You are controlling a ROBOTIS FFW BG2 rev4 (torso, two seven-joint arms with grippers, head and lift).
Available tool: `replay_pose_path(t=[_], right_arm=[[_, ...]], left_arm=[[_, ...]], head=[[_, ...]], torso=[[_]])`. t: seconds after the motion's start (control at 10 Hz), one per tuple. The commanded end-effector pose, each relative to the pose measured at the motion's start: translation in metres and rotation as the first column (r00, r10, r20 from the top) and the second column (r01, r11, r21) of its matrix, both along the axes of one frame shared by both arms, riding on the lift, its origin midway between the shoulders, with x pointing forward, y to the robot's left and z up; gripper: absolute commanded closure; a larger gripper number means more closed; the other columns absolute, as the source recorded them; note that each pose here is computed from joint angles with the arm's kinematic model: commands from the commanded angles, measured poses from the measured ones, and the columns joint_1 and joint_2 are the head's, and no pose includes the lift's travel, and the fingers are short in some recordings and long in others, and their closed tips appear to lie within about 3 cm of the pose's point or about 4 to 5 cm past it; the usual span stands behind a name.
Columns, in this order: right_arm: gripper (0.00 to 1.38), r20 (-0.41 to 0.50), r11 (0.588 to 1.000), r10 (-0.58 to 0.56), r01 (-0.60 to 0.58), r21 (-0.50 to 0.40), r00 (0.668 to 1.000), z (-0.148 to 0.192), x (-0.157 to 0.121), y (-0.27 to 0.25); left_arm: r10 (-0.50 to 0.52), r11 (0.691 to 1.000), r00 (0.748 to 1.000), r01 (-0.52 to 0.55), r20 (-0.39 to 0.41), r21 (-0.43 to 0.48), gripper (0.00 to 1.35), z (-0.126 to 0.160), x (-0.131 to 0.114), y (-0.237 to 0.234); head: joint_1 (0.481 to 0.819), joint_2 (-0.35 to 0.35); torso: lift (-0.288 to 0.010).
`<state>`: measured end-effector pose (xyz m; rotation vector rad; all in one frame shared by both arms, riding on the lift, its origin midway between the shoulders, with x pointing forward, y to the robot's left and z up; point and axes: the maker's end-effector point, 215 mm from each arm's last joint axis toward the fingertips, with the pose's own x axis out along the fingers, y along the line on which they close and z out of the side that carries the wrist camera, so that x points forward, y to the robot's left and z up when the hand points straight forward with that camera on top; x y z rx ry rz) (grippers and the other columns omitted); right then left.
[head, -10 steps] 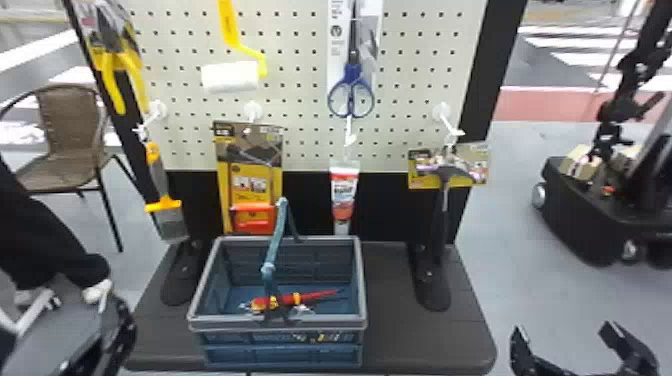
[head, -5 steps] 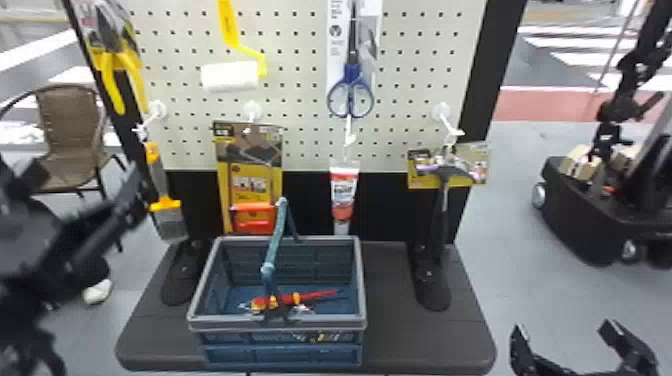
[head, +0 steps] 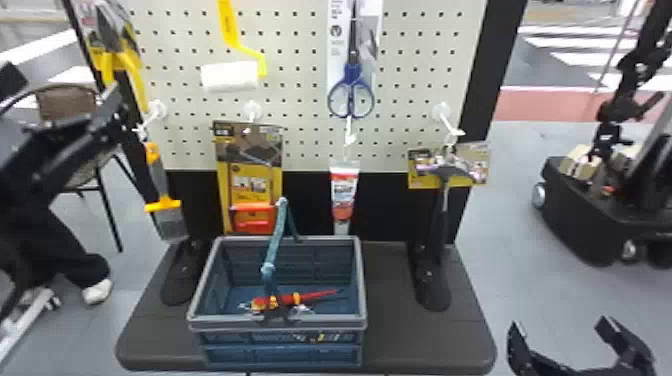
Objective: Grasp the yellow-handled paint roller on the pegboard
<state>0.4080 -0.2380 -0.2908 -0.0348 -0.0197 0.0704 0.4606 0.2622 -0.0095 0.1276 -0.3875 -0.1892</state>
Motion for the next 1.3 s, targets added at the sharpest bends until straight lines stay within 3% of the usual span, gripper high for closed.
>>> replay_pose_path(t=[0.0, 0.3, 0.8, 1.0, 1.2], right_arm=[[0.14, 0.001, 1.000, 0.004, -0.004, 0.003, 1.000, 0.000, 0.001, 0.003], [0.14, 0.008, 1.000, 0.010, -0.010, 0.005, 1.000, 0.003, 0.003, 0.005], [0.14, 0.009, 1.000, 0.014, -0.014, 0.006, 1.000, 0.002, 0.006, 0.007], [0.14, 0.013, 1.000, 0.016, -0.016, 0.006, 1.000, 0.004, 0.007, 0.008], [0.14, 0.016, 1.000, 0.020, -0.020, 0.004, 1.000, 0.004, 0.009, 0.009]], left_arm=[[-0.026, 1.000, 1.000, 0.026, 0.014, 0.015, 0.21, 0.015, 0.008, -0.002], [-0.117, 0.993, 0.991, 0.118, -0.059, 0.003, 0.21, 0.006, 0.047, 0.005], [-0.271, 0.962, 0.958, 0.272, -0.100, -0.003, 0.29, 0.009, 0.107, 0.011], [-0.356, 0.933, 0.923, 0.359, -0.143, -0.004, 0.30, 0.002, 0.135, 0.000], [-0.473, 0.881, 0.864, 0.467, -0.174, -0.075, 0.31, -0.014, 0.164, -0.009]], head=[[0.549, 0.000], [0.549, 0.000], [0.549, 0.000], [0.549, 0.000], [0.549, 0.000]], torso=[[-0.100], [-0.100], [-0.100], [-0.100], [-0.100]])
